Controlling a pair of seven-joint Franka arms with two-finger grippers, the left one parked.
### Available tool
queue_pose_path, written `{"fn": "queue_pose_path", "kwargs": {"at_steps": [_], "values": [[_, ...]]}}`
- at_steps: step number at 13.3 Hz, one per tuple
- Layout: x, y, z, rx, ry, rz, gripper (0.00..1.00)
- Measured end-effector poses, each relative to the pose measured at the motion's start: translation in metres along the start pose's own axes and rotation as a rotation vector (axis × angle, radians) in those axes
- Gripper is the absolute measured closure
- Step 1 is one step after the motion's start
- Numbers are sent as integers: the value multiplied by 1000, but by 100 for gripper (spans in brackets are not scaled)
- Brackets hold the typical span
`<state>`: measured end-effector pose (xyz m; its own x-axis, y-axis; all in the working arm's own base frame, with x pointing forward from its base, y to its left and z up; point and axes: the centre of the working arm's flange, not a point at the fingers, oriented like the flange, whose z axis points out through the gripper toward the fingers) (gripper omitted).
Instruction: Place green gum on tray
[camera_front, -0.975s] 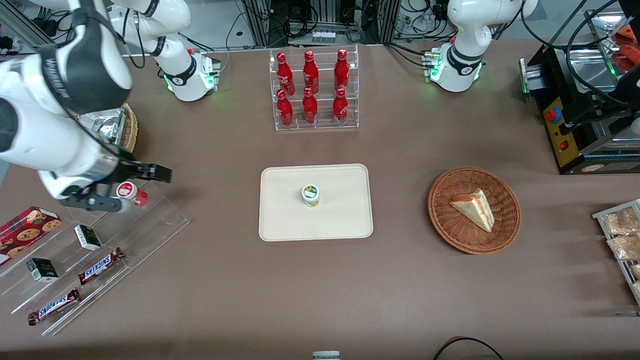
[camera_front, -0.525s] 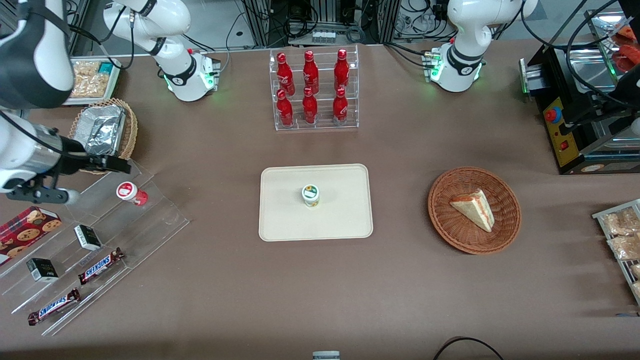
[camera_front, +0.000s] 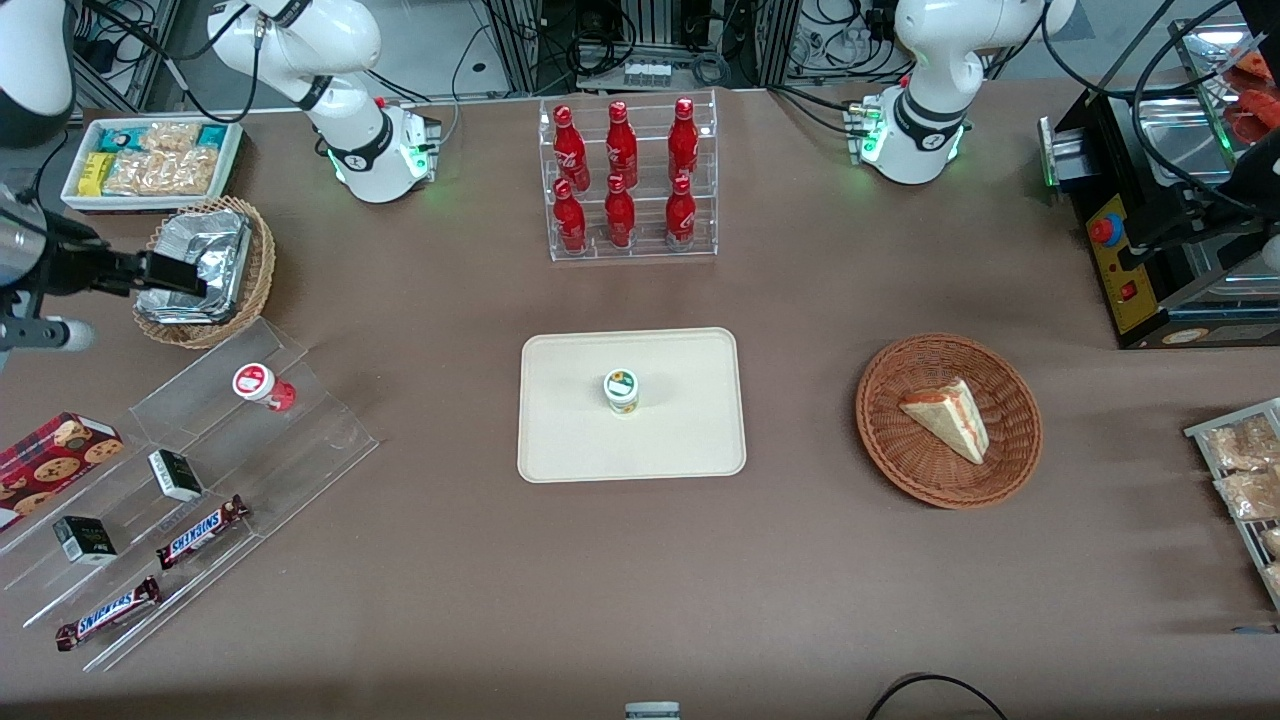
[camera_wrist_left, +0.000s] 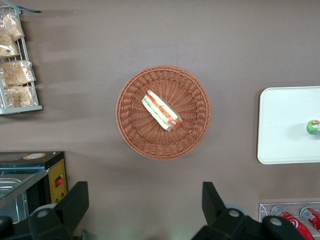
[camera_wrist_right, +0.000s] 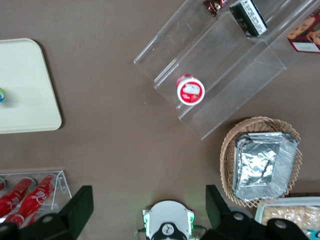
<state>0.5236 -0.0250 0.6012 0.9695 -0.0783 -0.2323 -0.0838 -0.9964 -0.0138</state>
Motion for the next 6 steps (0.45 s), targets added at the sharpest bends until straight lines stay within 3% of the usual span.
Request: {"fn": "queue_pose_path", "kwargs": {"at_steps": [6], "values": [[-11, -14, -6, -12, -7, 15, 0]]}}
